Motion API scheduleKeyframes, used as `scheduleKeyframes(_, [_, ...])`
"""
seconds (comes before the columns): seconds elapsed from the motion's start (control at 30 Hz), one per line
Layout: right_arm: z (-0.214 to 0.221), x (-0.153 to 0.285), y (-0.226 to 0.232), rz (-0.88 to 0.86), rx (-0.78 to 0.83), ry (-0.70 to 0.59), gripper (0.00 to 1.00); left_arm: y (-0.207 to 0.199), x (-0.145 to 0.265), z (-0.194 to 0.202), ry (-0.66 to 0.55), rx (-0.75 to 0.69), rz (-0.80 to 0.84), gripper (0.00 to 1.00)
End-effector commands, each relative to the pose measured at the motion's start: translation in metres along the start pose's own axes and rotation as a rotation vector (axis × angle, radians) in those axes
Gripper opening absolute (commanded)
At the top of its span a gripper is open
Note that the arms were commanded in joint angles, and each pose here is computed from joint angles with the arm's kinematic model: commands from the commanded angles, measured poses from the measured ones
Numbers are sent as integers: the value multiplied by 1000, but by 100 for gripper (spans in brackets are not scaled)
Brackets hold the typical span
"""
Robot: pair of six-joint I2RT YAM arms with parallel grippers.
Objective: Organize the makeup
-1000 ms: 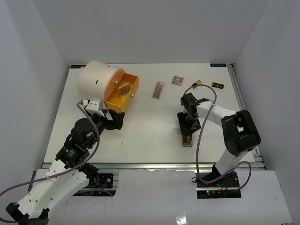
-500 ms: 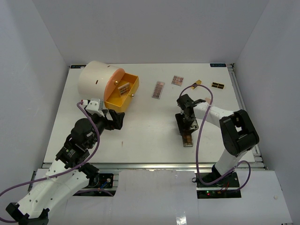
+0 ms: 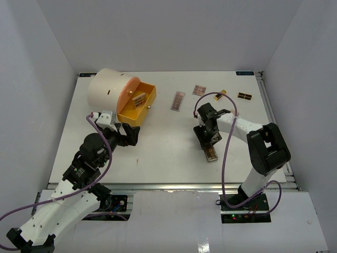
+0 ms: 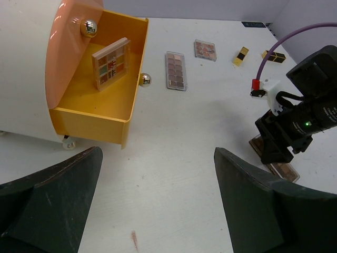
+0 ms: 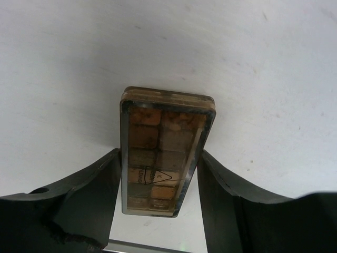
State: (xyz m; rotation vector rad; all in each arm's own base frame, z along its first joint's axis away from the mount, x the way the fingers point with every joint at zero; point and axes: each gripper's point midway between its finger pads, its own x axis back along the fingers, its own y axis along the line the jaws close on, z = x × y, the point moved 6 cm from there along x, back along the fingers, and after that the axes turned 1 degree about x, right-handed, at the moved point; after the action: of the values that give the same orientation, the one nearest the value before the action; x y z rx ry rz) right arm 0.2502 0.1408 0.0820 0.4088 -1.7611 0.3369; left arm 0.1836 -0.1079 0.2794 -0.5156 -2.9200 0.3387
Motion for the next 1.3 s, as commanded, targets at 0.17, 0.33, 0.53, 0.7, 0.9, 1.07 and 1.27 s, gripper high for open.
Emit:
scheduleKeyframes(0.17, [-25,5,29,-377,284,-27,90,5,1,3,2,7,-27,98])
scheduleKeyframes(0.33, [-26,-6,24,-340,277,-6,90,5,1,3,-1,8,-29,98])
scheduleKeyframes(0.53, [-32,14,19,-279,299,-117,90,5,1,2,-5,7,-30,98])
scheduleKeyframes(0.7, [-28,19,8,-178,275,-125,90,4,1,2,-5,5,-26,98])
scheduleKeyframes(0.9, [-25,11,6,-157,241,-80,90,5,1,3,-2,4,-33,98])
scheduleKeyframes(1.07, [-20,4,6,-146,214,-63,90,6,1,2,-3,5,-36,98])
scheduleKeyframes(1.27, [-21,-8,15,-184,224,-13,90,6,0,4,2,2,-36,98])
